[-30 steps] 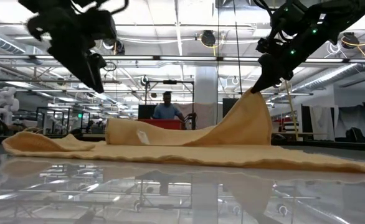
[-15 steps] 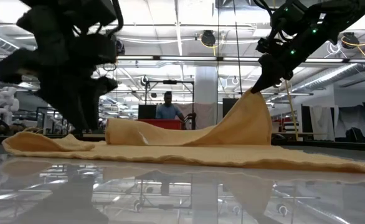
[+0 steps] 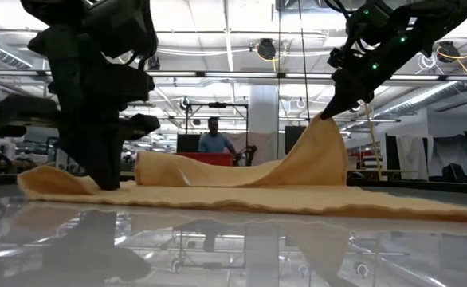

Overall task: Roll towel
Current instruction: Roll the yellow towel

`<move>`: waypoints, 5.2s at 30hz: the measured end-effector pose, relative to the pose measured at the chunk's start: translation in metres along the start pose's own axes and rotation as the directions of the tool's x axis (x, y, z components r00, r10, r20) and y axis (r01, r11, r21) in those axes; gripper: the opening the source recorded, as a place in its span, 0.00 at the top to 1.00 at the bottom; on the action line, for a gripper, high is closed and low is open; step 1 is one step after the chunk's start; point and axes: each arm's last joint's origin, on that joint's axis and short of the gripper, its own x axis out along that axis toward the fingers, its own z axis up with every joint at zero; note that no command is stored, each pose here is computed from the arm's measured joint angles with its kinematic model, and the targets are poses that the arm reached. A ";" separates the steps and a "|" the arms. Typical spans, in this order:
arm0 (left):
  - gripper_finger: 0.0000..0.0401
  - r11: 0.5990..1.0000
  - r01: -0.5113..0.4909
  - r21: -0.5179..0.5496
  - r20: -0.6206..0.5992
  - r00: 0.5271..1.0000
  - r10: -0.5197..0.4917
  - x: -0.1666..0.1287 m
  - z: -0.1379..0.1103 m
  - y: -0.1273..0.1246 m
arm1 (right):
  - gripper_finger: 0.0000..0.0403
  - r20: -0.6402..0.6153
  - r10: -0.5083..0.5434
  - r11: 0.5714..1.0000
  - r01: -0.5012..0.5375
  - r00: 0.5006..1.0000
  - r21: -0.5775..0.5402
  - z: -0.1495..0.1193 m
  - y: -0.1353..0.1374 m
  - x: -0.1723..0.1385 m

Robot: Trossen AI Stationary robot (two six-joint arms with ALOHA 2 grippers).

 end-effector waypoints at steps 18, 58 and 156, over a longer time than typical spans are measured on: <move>1.00 0.949 -0.098 -0.299 0.040 0.993 0.115 -0.089 -0.009 -0.049 | 1.00 0.002 -0.044 0.999 0.044 0.999 -0.024 0.000 -0.009 0.001; 0.52 0.787 -0.090 -0.610 -0.267 0.959 -0.098 -0.075 -0.053 -0.050 | 1.00 0.016 -0.011 1.000 0.012 1.000 -0.026 0.001 -0.015 -0.006; 0.98 0.272 -0.962 0.022 0.148 0.272 0.951 -0.143 0.025 0.117 | 1.00 0.250 -0.074 0.981 0.115 0.966 -0.156 0.069 -0.056 -0.071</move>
